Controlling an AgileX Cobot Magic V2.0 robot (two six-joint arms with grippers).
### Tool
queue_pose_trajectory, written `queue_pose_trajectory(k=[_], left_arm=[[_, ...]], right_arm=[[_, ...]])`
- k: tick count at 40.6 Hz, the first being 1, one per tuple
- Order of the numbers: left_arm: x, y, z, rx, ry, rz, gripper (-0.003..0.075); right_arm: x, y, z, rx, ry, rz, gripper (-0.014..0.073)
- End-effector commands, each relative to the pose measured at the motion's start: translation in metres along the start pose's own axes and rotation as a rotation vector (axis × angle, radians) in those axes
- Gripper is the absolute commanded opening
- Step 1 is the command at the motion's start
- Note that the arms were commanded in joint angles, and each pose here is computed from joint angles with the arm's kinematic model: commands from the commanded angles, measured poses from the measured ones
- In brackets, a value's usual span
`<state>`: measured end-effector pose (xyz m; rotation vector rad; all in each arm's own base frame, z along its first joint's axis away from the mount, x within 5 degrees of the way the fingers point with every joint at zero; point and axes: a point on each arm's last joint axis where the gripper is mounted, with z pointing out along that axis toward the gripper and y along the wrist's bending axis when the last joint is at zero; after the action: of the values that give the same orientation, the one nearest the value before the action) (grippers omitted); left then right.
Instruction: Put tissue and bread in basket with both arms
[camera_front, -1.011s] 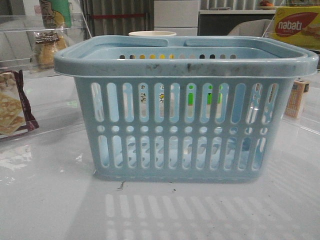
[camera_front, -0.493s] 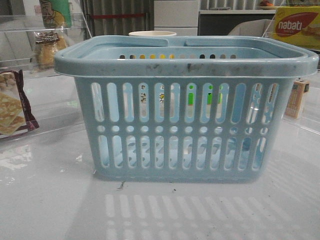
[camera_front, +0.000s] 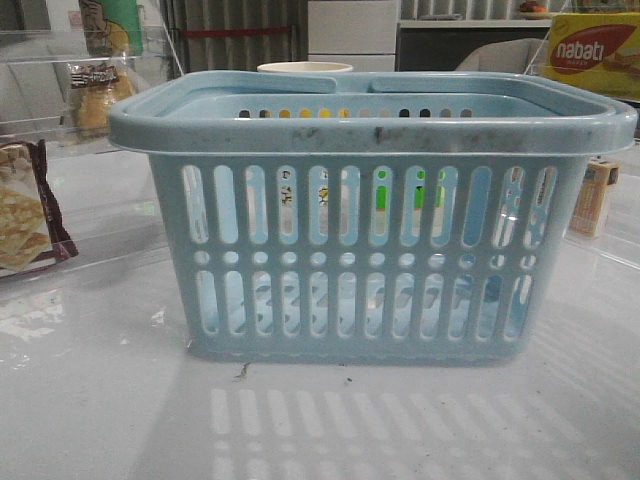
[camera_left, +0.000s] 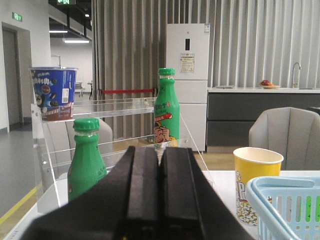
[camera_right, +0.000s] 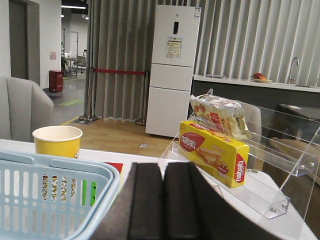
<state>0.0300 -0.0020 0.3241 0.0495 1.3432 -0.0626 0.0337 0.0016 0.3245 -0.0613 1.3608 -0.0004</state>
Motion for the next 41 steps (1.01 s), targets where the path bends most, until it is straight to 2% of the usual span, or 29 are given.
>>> queue_pose_trajectory(k=[1, 5, 9, 20, 26, 34, 37, 41], left_arm=[[-0.033, 0.000, 0.010, -0.002, -0.003, -0.006, 0.0091], [-0.052, 0.000, 0.023, -0.003, 0.074, -0.006, 0.0091], [-0.054, 0.000, 0.040, -0.006, 0.200, -0.006, 0.0091], [-0.022, 0.000, 0.074, -0.009, 0.513, -0.005, 0.0091], [-0.013, 0.000, 0.087, -0.007, 0.572, -0.011, 0.0091], [0.001, 0.002, 0.095, -0.021, 0.676, 0.032, 0.0092], [0.005, 0.004, 0.098, -0.029, 0.701, 0.063, 0.0132], [0.006, 0.004, 0.101, -0.029, 0.709, 0.072, 0.0267]], right_arm=[[-0.034, -0.002, 0.011, 0.007, -0.009, 0.000, 0.0055], [-0.046, -0.002, 0.024, 0.002, 0.085, 0.000, 0.0055], [-0.047, -0.002, 0.041, -0.004, 0.200, 0.001, 0.0055], [-0.008, -0.001, 0.070, -0.021, 0.532, 0.003, 0.0055], [0.011, 0.000, 0.080, -0.029, 0.691, 0.004, 0.0055], [0.025, 0.000, 0.093, -0.033, 0.780, 0.005, 0.0060], [0.029, 0.001, 0.097, -0.034, 0.804, 0.005, 0.0107], [0.034, 0.001, 0.103, -0.035, 0.828, 0.005, 0.0276]])
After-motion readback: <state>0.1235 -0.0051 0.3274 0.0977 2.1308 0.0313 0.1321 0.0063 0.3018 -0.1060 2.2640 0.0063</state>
